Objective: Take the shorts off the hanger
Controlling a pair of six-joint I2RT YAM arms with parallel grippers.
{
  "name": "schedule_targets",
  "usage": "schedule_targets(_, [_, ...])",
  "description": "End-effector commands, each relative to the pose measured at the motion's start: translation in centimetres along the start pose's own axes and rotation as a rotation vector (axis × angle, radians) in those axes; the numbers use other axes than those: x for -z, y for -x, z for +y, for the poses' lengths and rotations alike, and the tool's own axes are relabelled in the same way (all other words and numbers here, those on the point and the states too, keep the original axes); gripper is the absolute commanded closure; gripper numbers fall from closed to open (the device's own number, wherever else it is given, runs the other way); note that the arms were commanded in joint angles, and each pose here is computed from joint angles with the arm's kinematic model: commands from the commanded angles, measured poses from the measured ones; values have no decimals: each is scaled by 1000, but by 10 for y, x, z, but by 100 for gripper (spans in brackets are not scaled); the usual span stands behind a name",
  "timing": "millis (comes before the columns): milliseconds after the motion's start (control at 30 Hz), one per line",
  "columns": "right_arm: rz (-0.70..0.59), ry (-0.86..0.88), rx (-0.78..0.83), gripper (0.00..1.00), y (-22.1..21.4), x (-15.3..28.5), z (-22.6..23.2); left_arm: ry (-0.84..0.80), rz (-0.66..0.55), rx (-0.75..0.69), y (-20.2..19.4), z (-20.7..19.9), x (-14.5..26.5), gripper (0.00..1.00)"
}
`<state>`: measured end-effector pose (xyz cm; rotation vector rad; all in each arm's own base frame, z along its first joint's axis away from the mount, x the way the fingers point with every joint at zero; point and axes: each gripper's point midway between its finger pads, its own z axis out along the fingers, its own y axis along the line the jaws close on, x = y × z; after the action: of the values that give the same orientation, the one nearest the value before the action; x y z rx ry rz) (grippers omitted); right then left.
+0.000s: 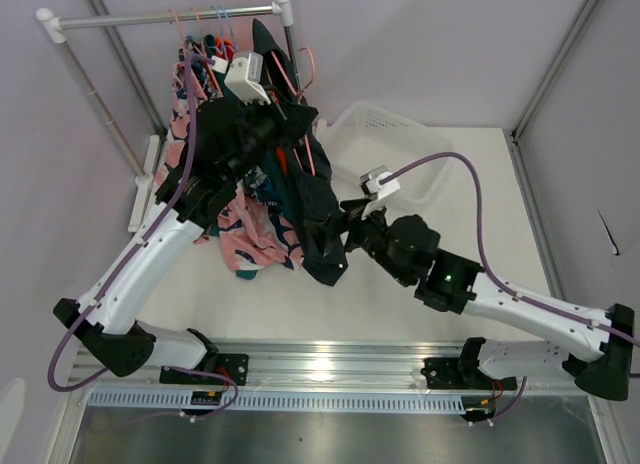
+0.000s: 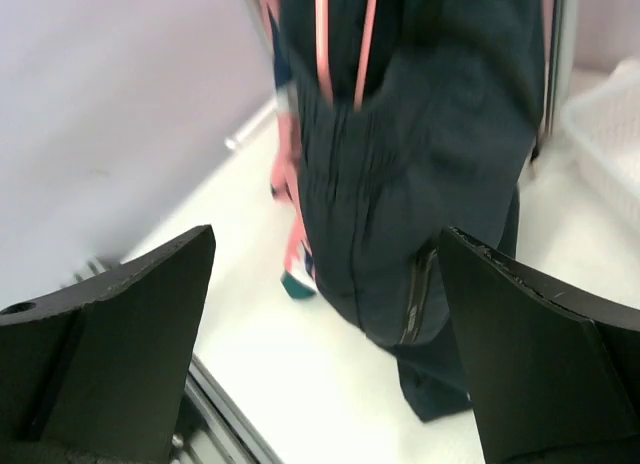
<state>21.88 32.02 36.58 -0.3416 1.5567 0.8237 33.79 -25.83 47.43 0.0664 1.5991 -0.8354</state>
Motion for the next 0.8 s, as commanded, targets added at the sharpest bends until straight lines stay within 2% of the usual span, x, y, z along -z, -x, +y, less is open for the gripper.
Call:
schedule_targets(0, [-16, -69, -9, 0, -9, -12, -5, -50, -142, -20, 51, -20, 12, 100])
schedule_targets(167, [-39, -106, 103, 2, -10, -49, -15, -52, -157, -13, 56, -21, 20, 100])
schedule_targets(233, [-17, -96, 116, 34, -8, -65, -11, -46, -160, -18, 57, -20, 22, 100])
schedule_targets(267, [-10, -94, 114, 55, -9, -68, -10, -36, -164, -22, 61, -20, 24, 100])
schedule_targets(300, [-9, -88, 96, 80, -10, -69, -8, -31, -173, -27, 66, -20, 27, 100])
schedule_targets(333, [5, -73, 87, 91, -17, -67, -5, -22, -173, -33, 67, -18, 27, 100])
schedule_targets(367, [16, -67, 75, 97, -23, -64, -3, -14, -173, -44, 70, -18, 29, 100])
schedule_targets(400, [32, -65, 68, 100, -31, -61, -2, -10, -185, -49, 77, -17, 31, 100])
schedule_targets(600, [139, -59, 0, 100, -89, -2, 9, 27, -237, -80, 112, -6, 32, 100])
schedule_targets(700, [176, -57, -4, 100, -103, 30, 16, 57, -259, -81, 127, 8, 23, 100])
schedule_targets(767, [180, -69, -8, 100, -103, 43, 15, 30, -275, -56, 143, 1, 26, 100])
